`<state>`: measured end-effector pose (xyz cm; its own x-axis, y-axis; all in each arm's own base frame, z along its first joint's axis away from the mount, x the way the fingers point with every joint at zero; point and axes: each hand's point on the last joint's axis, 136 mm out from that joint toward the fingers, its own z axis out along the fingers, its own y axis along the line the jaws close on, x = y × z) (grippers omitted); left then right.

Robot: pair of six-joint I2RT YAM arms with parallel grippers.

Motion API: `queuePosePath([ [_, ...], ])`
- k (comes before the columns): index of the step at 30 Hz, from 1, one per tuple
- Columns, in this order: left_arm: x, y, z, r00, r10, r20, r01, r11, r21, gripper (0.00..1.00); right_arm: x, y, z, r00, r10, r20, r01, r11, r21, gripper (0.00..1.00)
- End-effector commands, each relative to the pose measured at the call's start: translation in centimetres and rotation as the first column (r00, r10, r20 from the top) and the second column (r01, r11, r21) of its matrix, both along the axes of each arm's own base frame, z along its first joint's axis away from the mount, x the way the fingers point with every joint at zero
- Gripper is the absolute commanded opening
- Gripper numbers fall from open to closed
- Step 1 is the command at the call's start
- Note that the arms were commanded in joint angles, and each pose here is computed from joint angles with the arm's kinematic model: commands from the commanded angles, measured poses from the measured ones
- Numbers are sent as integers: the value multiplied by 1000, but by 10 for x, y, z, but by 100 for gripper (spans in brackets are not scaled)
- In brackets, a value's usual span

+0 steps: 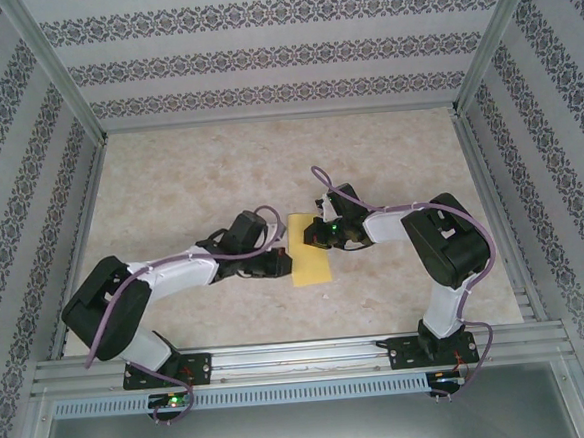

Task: Fold a paper plane with a square sheet of paper (fold left side to right side)
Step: First fold the square sheet of paper in half at the center of the table, then hold the square sheet of paper at the center of the table.

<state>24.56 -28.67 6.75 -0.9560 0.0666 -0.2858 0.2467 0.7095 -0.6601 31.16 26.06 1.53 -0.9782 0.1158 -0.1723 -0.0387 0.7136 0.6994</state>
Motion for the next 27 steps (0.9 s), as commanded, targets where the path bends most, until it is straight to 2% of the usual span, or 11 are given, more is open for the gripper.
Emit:
queuePosePath([
  [1, 14, -1, -8, 999, 7, -37, -6, 1000, 17, 0, -25, -18, -31, 997, 2, -81, -11, 994, -108, 0],
  [8, 38, -21, -27, 998, -29, -48, 31, 999, 35, 0, -26, -13, -30, 997, 14, -80, -22, 995, -101, 0],
  [16, 42, -20, -50, 996, -4, -91, 11, 997, 79, 0, -22, -8, -20, 998, 23, -59, -27, 996, -79, 0],
  [23, 33, -8, -64, 989, 35, -146, -16, 991, 131, 0, 7, 1, 32, 997, 34, 64, -34, 999, -1, 0],
  [27, 30, -8, -65, 985, 59, -159, -41, 993, 114, 0, 9, -1, 60, 992, 33, 124, -35, 999, 10, 0],
])
